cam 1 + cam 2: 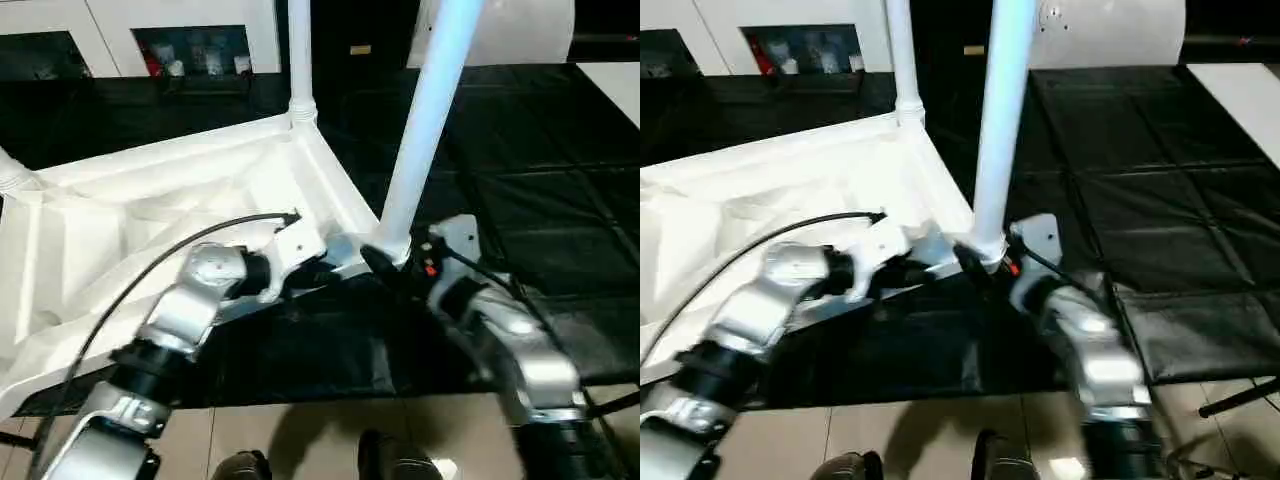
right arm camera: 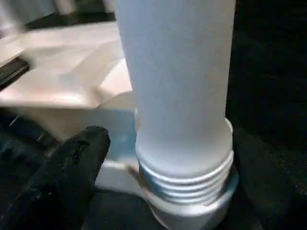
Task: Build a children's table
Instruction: Rotate leg to tighten
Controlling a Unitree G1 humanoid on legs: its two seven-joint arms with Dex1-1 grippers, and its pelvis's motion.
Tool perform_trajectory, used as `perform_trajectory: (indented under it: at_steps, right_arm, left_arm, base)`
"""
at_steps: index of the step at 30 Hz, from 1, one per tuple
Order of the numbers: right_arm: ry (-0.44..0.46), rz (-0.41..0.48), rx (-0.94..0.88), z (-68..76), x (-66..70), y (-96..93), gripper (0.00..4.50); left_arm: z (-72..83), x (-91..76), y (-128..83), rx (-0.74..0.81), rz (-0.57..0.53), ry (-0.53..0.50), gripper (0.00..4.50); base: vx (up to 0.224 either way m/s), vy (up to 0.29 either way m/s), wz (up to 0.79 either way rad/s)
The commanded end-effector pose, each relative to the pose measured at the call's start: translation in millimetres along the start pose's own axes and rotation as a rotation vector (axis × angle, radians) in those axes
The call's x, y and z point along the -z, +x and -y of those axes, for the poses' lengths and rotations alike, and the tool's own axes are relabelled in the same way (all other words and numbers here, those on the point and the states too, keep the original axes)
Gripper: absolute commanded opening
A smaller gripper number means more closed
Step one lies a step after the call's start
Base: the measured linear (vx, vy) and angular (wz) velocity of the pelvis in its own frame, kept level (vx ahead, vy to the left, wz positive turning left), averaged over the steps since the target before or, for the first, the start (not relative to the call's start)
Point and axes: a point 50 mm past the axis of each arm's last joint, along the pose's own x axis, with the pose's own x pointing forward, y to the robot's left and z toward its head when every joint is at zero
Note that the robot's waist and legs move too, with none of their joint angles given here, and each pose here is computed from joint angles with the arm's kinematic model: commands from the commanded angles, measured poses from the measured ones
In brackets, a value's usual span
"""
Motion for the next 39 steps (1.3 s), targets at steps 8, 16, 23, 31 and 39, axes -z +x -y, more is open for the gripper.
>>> perform_trajectory:
  at_steps: [8, 16, 23, 31, 39]
  right_arm:
    - [-0.062, -0.002, -0.378, -0.9, -22.1, -15.4, 4.39]
    - [-0.147, -0.06, -0.627, -0.8, -31.9, -16.0, 4.0]
    - [-0.165, -0.1, -0.714, 1.4, -34.5, -12.5, 3.35]
    - [-0.161, -0.121, -0.752, 2.2, -30.5, -5.9, 2.66]
    - [-0.155, -0.131, -0.779, 1.7, -29.2, -3.7, 2.22]
  left_arm:
    - [1.3, 15.7, -25, 0.234, 0.022, -0.011, 0.0]
    - [-3.8, 23.1, -38, 0.343, -0.054, 0.032, 0.0]
    - [-4.3, 23.4, -40, 0.384, -0.073, 0.057, 0.0]
    - [-0.7, 21.0, -37, 0.424, -0.061, 0.073, 0.0]
    - [-1.7, 21.4, -38, 0.426, -0.066, 0.081, 0.0]
  base:
    - [0.0, 0.0, 0.0]
    - [0.0, 0.0, 0.0]
    - [0.0, 0.0, 0.0]
    - [0.0, 0.0, 0.0]
    - [0.0, 0.0, 0.0]
